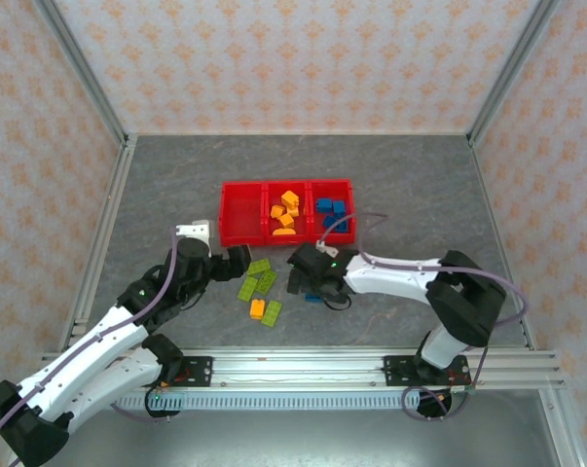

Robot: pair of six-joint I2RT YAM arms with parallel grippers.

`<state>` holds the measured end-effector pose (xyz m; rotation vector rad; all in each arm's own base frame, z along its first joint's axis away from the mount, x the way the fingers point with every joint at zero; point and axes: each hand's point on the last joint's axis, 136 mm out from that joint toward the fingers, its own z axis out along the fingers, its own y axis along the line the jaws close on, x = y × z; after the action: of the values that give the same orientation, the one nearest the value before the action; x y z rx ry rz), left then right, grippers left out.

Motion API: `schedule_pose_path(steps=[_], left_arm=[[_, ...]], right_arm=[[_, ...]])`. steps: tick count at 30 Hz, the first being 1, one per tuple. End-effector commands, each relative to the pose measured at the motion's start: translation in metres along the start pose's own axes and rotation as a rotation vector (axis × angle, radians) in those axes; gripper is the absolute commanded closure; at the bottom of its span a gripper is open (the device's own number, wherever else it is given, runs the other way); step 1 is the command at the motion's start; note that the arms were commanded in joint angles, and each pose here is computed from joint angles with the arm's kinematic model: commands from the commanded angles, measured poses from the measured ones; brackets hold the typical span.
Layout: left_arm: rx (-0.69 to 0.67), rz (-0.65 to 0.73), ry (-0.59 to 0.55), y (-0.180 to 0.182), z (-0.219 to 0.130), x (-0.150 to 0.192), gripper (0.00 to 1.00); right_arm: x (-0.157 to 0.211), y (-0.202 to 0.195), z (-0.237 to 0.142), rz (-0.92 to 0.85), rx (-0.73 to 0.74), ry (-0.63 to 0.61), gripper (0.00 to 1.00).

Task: Sort the legos into containers by color
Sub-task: Pick up the lego from the bottom-center of the table, then place the lego in the container.

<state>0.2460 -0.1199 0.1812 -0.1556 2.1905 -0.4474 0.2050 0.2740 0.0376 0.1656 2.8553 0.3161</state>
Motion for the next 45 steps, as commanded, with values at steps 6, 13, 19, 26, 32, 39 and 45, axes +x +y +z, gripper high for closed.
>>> schedule_pose_path(steps=[6, 13, 19, 26, 32, 39, 45], left_arm=[[0.013, 0.009, -0.019, -0.002, -0.002, -0.003, 0.01], [0.018, 0.009, -0.014, -0.003, 0.0, -0.002, 0.01], [0.009, 0.008, -0.016, -0.002, 0.0, -0.002, 0.01], [0.003, 0.006, -0.011, -0.001, 0.001, -0.001, 0.01], [-0.002, 0.004, -0.011, 0.0, 0.002, 0.0, 0.01], [-0.009, 0.005, -0.013, 0.001, 0.001, -0.001, 0.01], [-0.016, 0.003, -0.011, 0.002, 0.001, 0.0, 0.0]], right_arm=[[0.003, -0.009, 0.011, -0.08, 0.128, -0.009, 0.15], [0.005, -0.014, 0.017, -0.099, 0.166, 0.002, 0.31], [0.002, -0.008, 0.015, -0.126, 0.155, 0.001, 0.53], [-0.034, 0.03, -0.037, -0.213, 0.083, -0.095, 0.66], [-0.109, 0.052, -0.12, -0.225, 0.0, -0.281, 0.67], [-0.203, 0.021, -0.174, -0.153, -0.009, -0.449, 0.66], [-0.242, -0.006, -0.136, -0.116, -0.001, -0.402, 0.66]])
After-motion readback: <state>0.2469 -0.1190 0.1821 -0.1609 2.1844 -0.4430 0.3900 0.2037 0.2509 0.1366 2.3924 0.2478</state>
